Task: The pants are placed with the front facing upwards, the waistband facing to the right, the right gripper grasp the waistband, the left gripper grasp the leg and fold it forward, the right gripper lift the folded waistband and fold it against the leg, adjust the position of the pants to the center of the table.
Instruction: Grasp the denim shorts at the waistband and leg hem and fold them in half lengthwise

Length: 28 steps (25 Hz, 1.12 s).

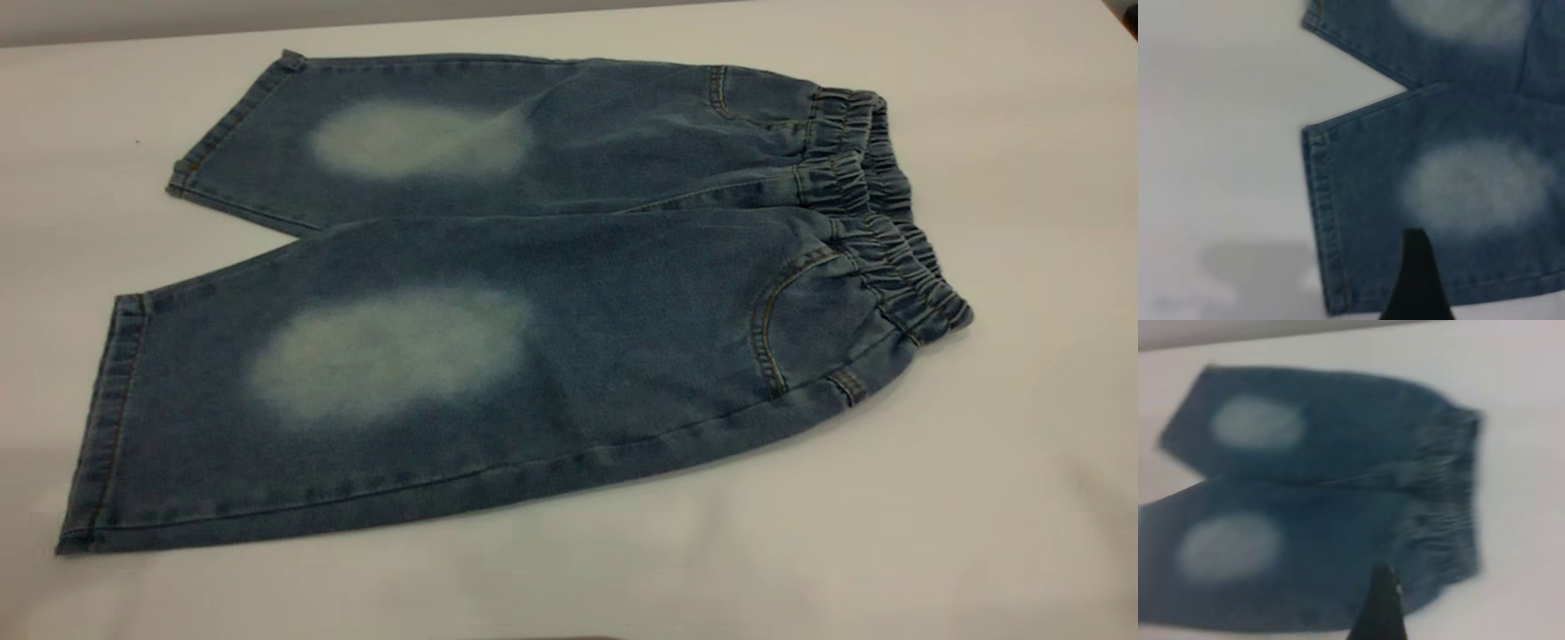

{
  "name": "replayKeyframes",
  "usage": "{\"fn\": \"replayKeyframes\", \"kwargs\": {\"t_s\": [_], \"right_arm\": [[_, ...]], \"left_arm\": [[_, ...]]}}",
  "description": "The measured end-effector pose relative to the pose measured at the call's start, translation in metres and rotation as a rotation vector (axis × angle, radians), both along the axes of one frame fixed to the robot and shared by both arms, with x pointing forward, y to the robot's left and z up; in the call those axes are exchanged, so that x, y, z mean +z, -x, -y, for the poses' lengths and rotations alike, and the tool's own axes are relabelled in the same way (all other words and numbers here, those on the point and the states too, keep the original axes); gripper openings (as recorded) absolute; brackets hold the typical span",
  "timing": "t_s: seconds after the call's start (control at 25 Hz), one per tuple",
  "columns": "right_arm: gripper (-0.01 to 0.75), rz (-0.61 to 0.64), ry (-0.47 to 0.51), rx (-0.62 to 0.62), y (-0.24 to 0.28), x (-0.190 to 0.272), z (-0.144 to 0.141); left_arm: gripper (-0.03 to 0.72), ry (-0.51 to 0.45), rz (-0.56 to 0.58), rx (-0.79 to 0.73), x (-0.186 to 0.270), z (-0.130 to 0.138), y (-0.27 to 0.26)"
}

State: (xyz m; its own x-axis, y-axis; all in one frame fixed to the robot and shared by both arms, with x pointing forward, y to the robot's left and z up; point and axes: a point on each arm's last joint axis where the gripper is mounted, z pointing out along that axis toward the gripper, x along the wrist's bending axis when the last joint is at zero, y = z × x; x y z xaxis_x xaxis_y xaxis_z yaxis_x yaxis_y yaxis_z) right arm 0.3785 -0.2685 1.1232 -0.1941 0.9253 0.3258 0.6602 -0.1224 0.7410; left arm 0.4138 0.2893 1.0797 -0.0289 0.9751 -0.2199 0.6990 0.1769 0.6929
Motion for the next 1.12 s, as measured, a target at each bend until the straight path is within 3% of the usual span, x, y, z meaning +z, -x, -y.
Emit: {"fn": "replayKeyframes", "kwargs": {"t_s": [0.24, 0.48, 0.68, 0.88, 1.12], "right_arm": [[0.566, -0.104, -0.135, 0.156, -0.042, -0.021, -0.015], [0.566, -0.266, -0.208, 0.206, -0.075, -0.053, -0.019], [0.566, -0.382, -0.238, 0.174, -0.078, -0.090, -0.020], [0.566, -0.377, -0.264, 0.084, -0.081, -0.122, -0.017], [0.566, -0.421, -0.319, 0.072, -0.101, -0.153, -0.018]], "left_arm": [[0.482, 0.008, -0.002, -0.009, -0.012, 0.001, -0.024], [0.482, -0.014, -0.007, -0.026, -0.021, 0.001, -0.036], [0.482, -0.017, -0.004, -0.021, -0.024, 0.000, -0.041], [0.482, -0.018, -0.002, -0.019, -0.025, 0.000, -0.043], [0.482, -0.018, 0.008, -0.016, -0.024, 0.000, -0.044]]}}
